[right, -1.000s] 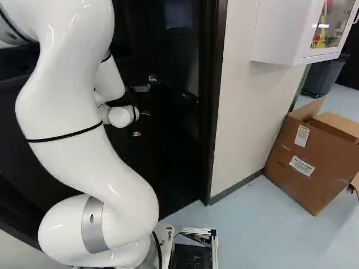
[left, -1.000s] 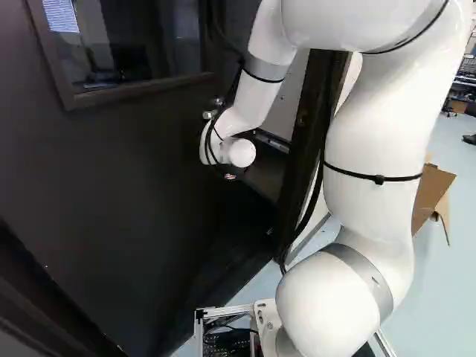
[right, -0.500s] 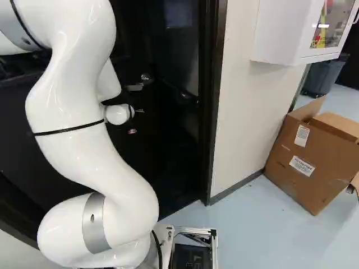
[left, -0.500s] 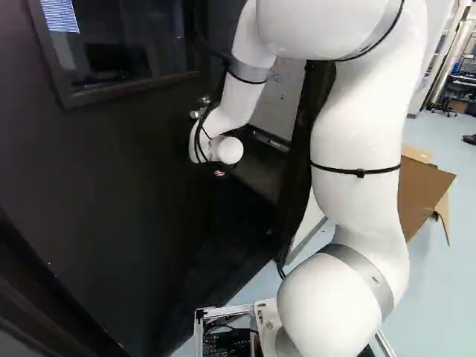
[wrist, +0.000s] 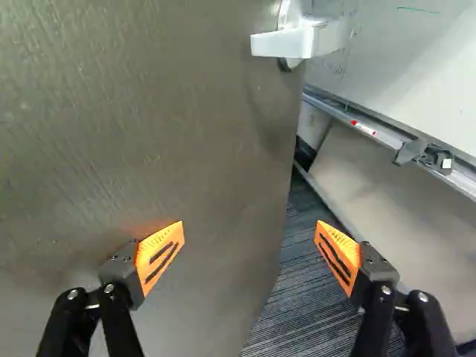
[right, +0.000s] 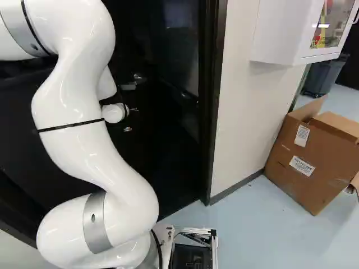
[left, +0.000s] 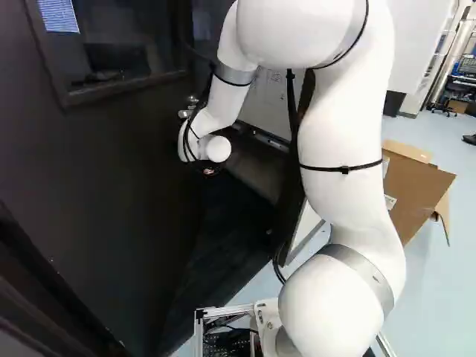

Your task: Open the door and move inside

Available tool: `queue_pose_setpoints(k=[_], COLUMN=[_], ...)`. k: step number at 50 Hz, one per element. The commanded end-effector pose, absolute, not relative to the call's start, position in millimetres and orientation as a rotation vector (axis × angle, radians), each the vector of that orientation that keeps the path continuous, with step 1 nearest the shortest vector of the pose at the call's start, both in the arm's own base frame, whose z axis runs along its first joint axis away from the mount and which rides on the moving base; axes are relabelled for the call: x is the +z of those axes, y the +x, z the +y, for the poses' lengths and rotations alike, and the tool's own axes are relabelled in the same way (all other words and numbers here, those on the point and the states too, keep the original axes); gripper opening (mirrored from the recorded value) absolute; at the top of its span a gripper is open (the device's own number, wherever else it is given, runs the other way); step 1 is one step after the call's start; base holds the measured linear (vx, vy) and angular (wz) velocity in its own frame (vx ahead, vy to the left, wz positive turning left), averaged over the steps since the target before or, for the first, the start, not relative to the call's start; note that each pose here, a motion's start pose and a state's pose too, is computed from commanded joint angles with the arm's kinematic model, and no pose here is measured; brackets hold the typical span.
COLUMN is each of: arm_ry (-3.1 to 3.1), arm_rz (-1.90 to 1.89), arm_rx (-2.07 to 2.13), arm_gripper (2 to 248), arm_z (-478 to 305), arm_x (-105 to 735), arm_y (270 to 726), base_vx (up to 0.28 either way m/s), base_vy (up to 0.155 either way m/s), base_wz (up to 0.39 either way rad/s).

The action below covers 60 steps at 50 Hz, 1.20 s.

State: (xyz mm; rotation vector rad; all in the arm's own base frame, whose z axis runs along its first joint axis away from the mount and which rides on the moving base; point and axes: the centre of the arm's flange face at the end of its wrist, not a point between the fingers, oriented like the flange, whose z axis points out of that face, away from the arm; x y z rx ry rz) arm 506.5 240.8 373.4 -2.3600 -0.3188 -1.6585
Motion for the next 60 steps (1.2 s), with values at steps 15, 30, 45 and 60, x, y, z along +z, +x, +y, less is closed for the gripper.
queue_pose_setpoints(k=[15,30,45,60], arm_ry=[-2.328,-2.295,-2.26,-2.224], arm_rz=[-0.36,-0.408,-0.459,-0.507], arm_rx=[-1.656,-1.65,-1.642,-1.636], arm_gripper=[247,247,247,247], arm_z=[266.4,292.2,318.0,344.2], arm_x=[371.1,369.1,367.2,364.9], arm_y=[515.7,520.2,522.1,523.9], base_vx=[0.0,0.0,0.0,0.0], base_vy=[0.0,0.0,0.0,0.0], base_wz=[0.0,0.0,0.0,0.0])
